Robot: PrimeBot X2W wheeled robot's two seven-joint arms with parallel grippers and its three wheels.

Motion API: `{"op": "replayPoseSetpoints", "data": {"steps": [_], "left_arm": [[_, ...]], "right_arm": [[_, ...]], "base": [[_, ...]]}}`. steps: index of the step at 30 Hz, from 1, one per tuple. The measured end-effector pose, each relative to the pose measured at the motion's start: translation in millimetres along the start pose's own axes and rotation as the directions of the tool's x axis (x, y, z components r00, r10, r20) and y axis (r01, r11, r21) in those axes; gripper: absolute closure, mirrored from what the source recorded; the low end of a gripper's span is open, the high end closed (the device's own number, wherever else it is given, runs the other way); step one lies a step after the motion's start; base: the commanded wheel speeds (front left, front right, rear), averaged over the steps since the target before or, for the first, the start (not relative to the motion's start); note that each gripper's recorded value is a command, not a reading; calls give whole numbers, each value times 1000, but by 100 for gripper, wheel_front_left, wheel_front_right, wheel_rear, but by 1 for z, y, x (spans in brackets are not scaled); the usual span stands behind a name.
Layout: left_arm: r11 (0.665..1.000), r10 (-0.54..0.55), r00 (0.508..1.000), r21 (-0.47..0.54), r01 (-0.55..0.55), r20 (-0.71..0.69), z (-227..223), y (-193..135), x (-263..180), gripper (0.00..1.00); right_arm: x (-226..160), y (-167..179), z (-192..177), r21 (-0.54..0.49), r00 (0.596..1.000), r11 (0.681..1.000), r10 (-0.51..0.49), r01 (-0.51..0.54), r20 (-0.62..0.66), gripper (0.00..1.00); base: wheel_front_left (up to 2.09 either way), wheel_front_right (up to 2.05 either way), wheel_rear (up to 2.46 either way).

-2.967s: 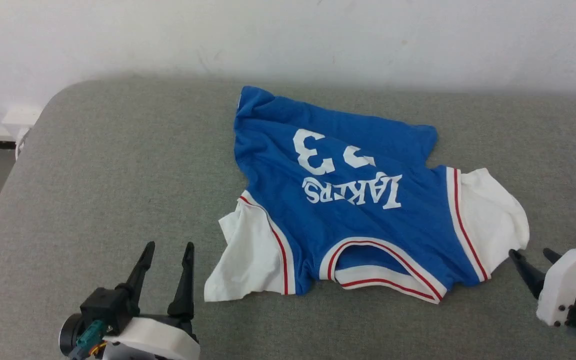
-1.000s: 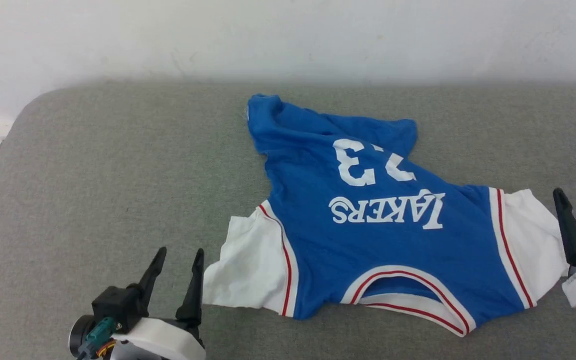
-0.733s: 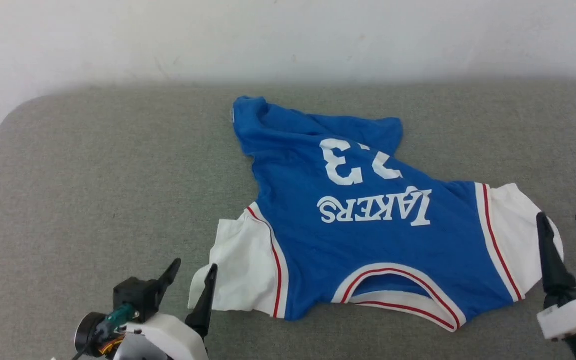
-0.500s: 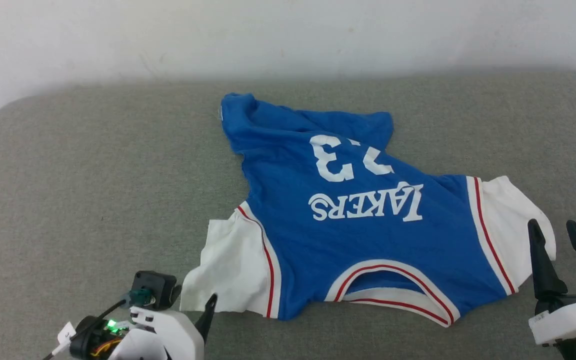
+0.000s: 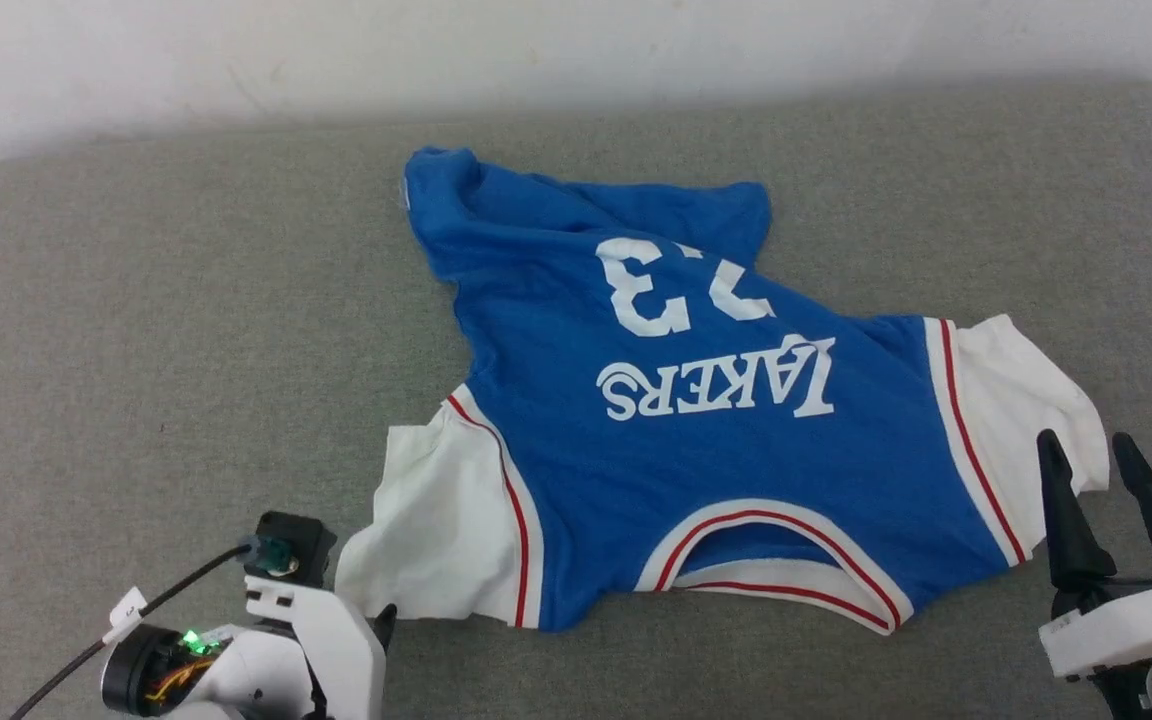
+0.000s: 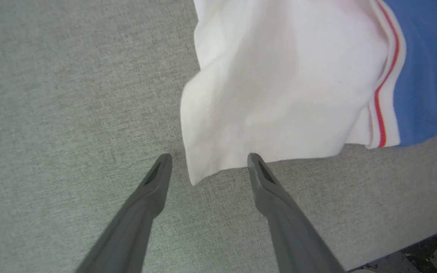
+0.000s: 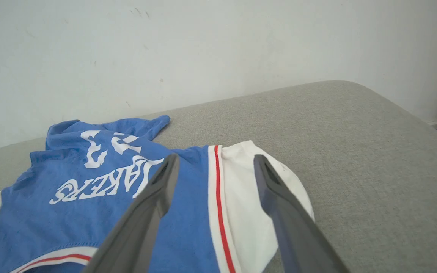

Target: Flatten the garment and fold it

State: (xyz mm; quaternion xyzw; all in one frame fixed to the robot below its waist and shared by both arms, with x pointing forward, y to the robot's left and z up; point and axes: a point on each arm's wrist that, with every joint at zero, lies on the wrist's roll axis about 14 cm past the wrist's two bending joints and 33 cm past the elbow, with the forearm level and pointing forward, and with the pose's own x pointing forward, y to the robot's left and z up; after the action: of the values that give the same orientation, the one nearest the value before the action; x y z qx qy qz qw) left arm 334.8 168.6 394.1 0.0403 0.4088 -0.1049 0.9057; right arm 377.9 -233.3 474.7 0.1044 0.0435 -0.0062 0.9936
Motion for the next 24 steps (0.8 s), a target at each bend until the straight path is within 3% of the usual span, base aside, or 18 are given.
{"op": "replayPoseSetpoints", "data": {"steps": [9, 10, 11, 12, 19, 24], "left_arm": [[1000, -12, 997, 16, 14, -71, -3, 3, 19, 0], [1000, -17, 997, 10, 18, -77, -3, 2, 20, 7], [1000, -27, 996, 9, 28, -82, -4, 1, 22, 73], [999, -39, 995, 4, 39, -87, -4, 0, 22, 100], [998, -32, 999, -53, 31, -28, 4, 2, 18, 100], [989, 16, 988, -146, 7, 151, 30, 9, -1, 100]], "right_arm": [[7, -6, -6, 6, 1000, 1000, -21, 21, -15, 0], [7, -8, -8, 6, 999, 1000, -25, 25, -20, 0], [6, -9, -10, 6, 999, 1000, -29, 29, -25, 0], [6, -9, -11, 6, 999, 1000, -31, 31, -29, 0], [5, -15, -16, -7, 997, 999, -39, 39, -69, 0], [-2, -17, -34, -58, 973, 998, -20, 7, -231, 0]], "base": [[0, 0, 0], [0, 0, 0], [0, 0, 0], [0, 0, 0], [0, 0, 0], [0, 0, 0]]}}
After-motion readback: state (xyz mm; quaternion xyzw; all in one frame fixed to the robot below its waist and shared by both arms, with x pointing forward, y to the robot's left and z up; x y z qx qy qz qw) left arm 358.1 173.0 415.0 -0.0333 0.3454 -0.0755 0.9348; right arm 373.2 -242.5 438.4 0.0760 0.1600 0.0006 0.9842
